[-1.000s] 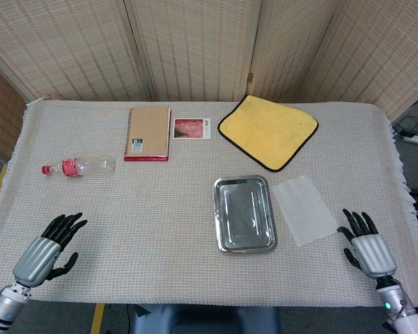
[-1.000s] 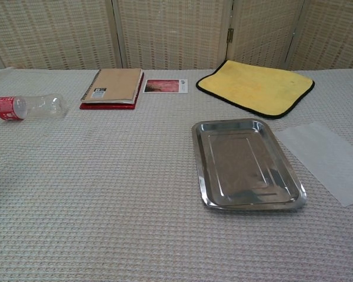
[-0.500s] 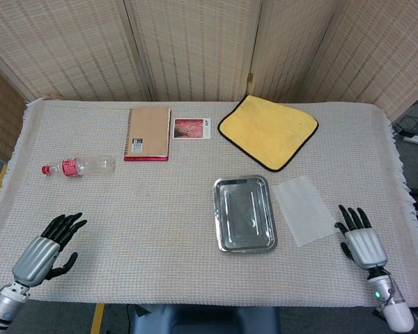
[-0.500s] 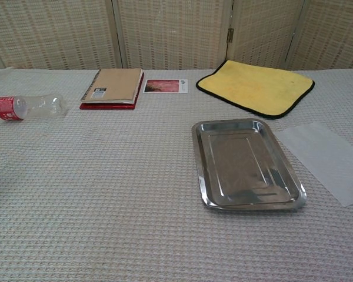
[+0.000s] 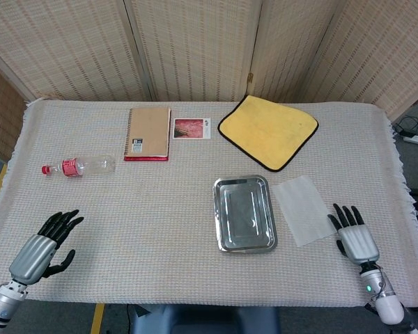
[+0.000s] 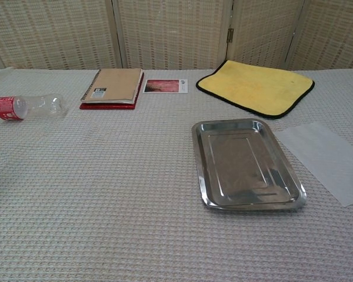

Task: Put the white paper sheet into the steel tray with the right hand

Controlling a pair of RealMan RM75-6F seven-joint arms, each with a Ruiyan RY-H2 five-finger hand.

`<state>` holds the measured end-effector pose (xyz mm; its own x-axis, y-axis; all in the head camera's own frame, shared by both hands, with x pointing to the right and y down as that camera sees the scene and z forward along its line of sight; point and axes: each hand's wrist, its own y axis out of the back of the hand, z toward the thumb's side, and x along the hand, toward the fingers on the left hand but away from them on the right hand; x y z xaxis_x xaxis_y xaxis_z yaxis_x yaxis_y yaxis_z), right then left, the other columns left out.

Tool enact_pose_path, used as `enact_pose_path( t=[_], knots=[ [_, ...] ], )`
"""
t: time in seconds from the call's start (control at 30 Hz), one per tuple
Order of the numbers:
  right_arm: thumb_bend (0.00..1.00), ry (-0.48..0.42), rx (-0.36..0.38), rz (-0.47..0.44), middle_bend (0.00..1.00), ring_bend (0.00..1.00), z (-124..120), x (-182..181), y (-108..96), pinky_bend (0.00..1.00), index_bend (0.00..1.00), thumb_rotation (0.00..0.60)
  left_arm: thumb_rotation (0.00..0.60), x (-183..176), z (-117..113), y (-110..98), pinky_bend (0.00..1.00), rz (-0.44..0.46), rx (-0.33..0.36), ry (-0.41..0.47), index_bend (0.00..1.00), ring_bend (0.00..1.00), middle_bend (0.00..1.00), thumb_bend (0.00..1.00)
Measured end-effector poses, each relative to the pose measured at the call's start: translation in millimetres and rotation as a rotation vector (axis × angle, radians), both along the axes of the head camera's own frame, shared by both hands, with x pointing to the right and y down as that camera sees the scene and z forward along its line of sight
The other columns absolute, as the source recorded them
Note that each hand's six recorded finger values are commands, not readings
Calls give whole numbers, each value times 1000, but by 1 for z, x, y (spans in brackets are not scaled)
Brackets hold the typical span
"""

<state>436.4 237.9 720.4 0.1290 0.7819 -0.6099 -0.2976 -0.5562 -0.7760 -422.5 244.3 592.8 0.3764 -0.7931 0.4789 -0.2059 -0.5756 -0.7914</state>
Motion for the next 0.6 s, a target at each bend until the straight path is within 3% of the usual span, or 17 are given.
enact_pose_path(
  t=[0.43, 0.6],
  knots=[
    [442, -2, 4, 8, 0, 0, 11, -10, -8, 0, 180, 600, 600, -2, 1, -1, 0, -9, 2, -9, 0, 0, 0, 581],
    [442, -7, 9, 12, 0, 0, 14, -15, -11, 0, 241, 600, 600, -2, 0, -2, 0, -10, 5, -9, 0, 0, 0, 580]
  ],
)
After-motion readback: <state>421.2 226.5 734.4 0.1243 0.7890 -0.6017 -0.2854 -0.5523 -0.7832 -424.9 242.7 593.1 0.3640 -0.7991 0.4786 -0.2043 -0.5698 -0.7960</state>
